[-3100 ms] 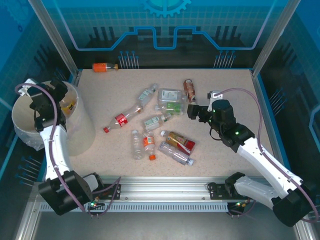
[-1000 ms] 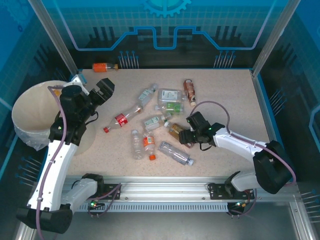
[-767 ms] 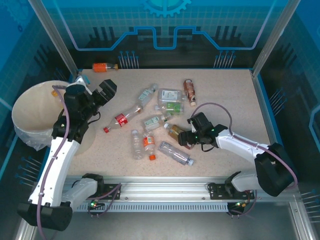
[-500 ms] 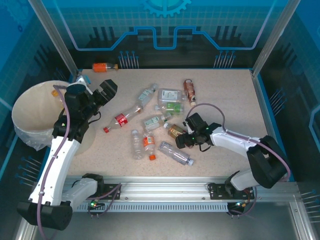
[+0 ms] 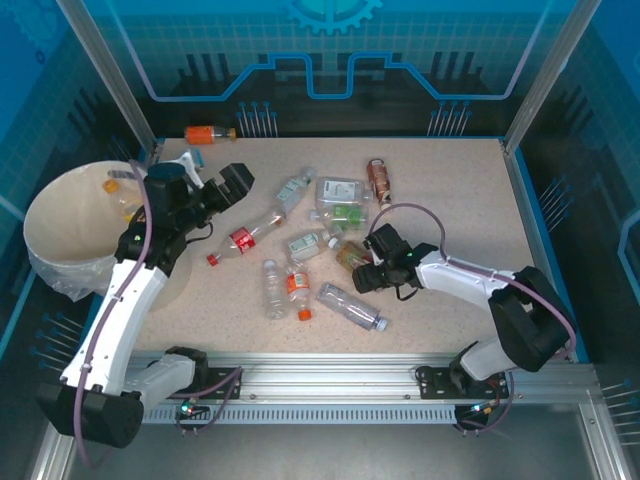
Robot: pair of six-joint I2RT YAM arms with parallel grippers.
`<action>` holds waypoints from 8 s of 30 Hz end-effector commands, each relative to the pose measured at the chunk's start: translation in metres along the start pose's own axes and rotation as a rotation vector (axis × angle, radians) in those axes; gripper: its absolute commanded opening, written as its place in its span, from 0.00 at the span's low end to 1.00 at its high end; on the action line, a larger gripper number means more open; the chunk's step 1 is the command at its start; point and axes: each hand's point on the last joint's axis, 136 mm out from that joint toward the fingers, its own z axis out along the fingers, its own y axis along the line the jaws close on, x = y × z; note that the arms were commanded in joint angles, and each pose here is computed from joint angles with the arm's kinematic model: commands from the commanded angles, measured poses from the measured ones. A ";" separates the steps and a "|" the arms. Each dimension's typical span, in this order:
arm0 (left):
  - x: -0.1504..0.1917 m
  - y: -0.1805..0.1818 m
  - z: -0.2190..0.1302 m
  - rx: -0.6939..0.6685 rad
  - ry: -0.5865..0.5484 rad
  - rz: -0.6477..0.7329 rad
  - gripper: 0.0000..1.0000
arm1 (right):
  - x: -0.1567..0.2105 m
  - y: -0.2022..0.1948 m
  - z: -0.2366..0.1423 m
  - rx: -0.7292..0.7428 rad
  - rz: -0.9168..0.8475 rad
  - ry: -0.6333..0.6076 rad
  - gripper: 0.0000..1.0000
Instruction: Put the plastic bottles in the bin
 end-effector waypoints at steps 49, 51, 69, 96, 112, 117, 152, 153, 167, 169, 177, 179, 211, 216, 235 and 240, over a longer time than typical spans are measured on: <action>0.114 -0.153 0.027 0.723 0.342 0.303 0.61 | -0.140 0.150 -0.213 -0.913 0.090 -0.649 0.74; 0.111 -0.149 0.031 0.687 0.319 0.303 0.59 | -0.139 0.150 -0.212 -0.914 0.079 -0.645 0.76; 0.077 -0.112 0.044 0.390 0.143 0.358 0.56 | -0.132 0.134 -0.198 -0.696 -0.041 -0.575 1.00; -0.091 -0.025 -0.111 -0.540 -0.365 0.676 0.57 | -0.144 0.089 -0.164 -0.545 0.141 -0.549 1.00; -0.182 0.113 -0.182 -1.126 -0.511 0.543 0.57 | -0.150 0.083 -0.160 -0.533 0.194 -0.557 1.00; -0.190 0.160 -0.201 -1.181 -0.510 0.399 0.57 | -0.148 0.083 -0.158 -0.530 0.184 -0.539 1.00; -0.176 0.240 -0.193 -1.216 -0.448 0.017 0.99 | -0.114 0.057 -0.149 -0.426 0.233 -0.508 1.00; -0.176 0.229 -0.192 -1.192 -0.457 0.030 0.99 | -0.115 0.055 -0.152 -0.418 0.236 -0.523 1.00; -0.103 0.041 -0.103 -0.616 -0.250 0.400 0.99 | -0.089 0.022 -0.126 -0.297 0.373 -0.516 1.00; -0.075 0.017 -0.077 -0.520 -0.138 0.477 0.99 | -0.087 0.020 -0.126 -0.295 0.382 -0.520 1.00; 0.043 -0.010 0.012 -0.342 0.354 0.703 0.99 | -0.069 0.009 -0.121 -0.250 0.416 -0.481 1.00; 0.060 0.007 0.025 -0.399 0.476 0.745 0.99 | -0.065 0.004 -0.123 -0.227 0.425 -0.478 1.00; 0.117 0.169 0.204 -0.347 0.889 0.977 0.91 | -0.013 -0.024 -0.137 -0.188 0.521 -0.490 1.00; 0.126 0.184 0.211 -0.348 0.924 1.014 0.89 | -0.008 -0.025 -0.137 -0.185 0.515 -0.482 1.00; 0.136 0.198 0.204 -0.350 0.864 0.993 0.57 | -0.009 -0.015 -0.129 -0.205 0.461 -0.439 1.00; 0.117 0.187 0.199 -0.366 0.752 0.972 0.51 | -0.018 -0.013 -0.133 -0.217 0.442 -0.475 1.00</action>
